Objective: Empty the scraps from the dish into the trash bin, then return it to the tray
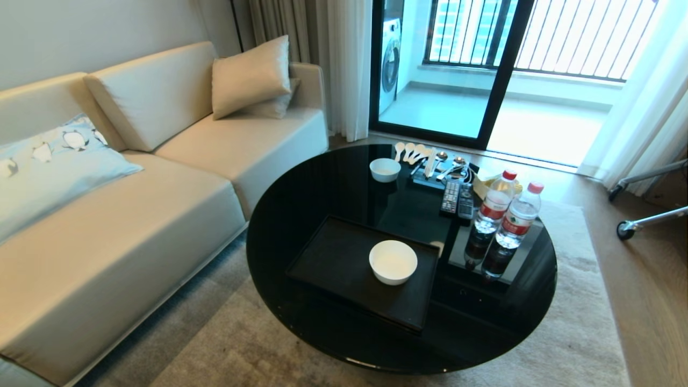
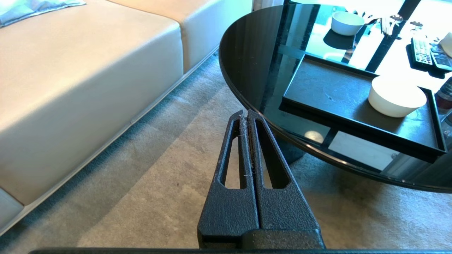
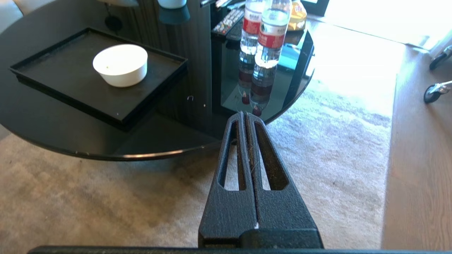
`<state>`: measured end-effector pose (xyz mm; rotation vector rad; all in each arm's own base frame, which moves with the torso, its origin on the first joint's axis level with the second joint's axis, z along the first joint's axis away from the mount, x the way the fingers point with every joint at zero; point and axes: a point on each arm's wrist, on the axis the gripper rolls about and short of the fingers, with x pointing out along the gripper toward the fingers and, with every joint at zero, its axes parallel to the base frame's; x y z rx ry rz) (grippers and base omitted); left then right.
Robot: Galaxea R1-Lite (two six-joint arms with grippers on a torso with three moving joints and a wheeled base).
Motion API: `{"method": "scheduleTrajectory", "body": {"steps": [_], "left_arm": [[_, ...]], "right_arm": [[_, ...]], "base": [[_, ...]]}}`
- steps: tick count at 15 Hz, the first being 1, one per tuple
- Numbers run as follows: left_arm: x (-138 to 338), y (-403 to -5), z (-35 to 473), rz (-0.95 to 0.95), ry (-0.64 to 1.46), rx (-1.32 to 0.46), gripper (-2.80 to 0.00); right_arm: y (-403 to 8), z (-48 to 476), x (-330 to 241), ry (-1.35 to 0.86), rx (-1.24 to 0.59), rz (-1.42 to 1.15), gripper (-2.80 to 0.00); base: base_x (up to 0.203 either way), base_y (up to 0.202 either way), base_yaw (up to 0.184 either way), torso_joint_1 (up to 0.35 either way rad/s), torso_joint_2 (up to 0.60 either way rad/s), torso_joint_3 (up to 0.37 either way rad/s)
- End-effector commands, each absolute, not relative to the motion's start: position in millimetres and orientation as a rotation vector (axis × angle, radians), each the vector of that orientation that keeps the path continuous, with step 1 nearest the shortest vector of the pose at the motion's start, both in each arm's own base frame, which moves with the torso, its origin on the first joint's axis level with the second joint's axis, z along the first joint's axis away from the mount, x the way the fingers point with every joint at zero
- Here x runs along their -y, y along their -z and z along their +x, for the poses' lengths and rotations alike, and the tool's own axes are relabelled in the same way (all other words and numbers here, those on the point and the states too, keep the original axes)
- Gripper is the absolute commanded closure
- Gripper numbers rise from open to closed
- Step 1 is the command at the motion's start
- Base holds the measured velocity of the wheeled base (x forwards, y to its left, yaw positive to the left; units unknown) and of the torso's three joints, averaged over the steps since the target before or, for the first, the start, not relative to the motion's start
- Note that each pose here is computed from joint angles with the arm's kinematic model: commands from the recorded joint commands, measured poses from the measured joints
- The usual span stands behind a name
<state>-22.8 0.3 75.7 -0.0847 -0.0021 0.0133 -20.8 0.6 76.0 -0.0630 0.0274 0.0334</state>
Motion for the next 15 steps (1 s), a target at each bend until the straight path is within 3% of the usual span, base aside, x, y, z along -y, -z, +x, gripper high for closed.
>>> {"method": "scheduleTrajectory", "body": {"steps": [1, 15], "left_arm": [[-0.3, -75.8, -22.8, -0.086, -0.014, 0.004, 0.00], [-0.3, -75.8, -22.8, -0.086, -0.014, 0.004, 0.00]], "right_arm": [[-75.3, -22.8, -0.6, -0.034, 0.000, -0.063, 0.00], [-75.3, -22.8, -0.6, -0.034, 0.000, -0.063, 0.00]], "base": [[0.000, 0.000, 0.000, 0.000, 0.00, 0.000], [0.000, 0.000, 0.000, 0.000, 0.00, 0.000]]}}
